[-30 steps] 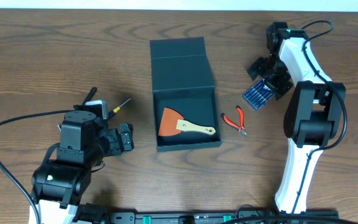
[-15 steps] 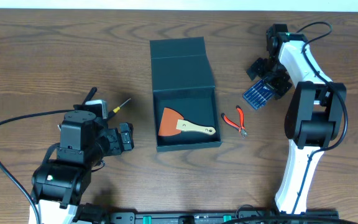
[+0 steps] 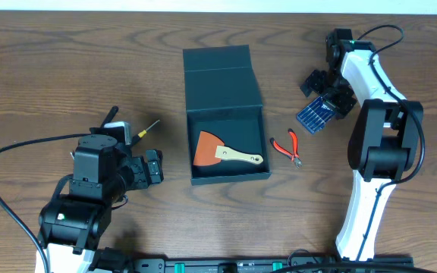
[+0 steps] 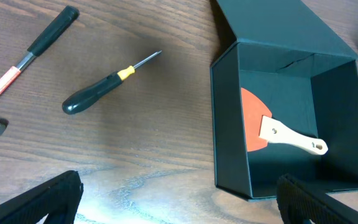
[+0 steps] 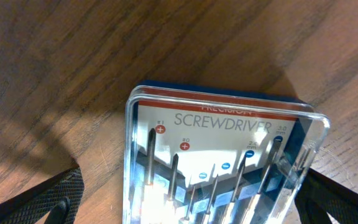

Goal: Pack container
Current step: 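Grasp the screwdriver case with the right gripper and lift it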

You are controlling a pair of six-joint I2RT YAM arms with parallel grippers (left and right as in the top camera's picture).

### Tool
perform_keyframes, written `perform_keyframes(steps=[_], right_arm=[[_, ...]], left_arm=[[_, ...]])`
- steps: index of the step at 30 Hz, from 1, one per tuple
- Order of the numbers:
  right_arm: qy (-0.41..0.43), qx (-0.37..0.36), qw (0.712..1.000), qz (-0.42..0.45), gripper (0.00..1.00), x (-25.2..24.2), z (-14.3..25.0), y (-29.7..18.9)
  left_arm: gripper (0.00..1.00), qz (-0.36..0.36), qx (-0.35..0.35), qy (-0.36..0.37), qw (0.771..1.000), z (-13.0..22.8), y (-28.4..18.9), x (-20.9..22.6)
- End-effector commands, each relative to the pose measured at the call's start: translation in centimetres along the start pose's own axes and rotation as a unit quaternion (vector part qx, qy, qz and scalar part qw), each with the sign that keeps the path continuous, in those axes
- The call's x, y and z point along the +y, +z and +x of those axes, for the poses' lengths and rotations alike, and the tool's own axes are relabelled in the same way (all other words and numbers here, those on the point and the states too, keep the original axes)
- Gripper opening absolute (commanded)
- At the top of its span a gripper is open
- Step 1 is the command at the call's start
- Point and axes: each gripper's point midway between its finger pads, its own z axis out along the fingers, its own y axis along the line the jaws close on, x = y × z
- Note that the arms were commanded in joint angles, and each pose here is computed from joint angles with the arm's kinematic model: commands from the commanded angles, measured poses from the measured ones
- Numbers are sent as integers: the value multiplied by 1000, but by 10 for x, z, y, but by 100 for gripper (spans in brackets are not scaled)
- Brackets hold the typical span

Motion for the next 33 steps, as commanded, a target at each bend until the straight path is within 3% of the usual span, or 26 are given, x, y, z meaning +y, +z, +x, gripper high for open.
perform_keyframes(steps=[1,16,21,25,33], right_arm=[[-12,24,999,23,99,-10,11,22],[-14,29,999,10,99,-5,13,22],[-14,30,999,10,82,-5,13,22],[-15,30,999,11,79,-6,14,22],[-16,37,999,7,58,-5,16,21]], left_arm=[[99,-2,-13,8,1000,-8,-5,-1],[99,-2,-13,8,1000,-8,-5,-1],[99,-2,-13,8,1000,-8,-5,-1],[99,-2,-12,8,1000,-8,-5,-1],[99,-2,-12,8,1000,-8,-5,-1]])
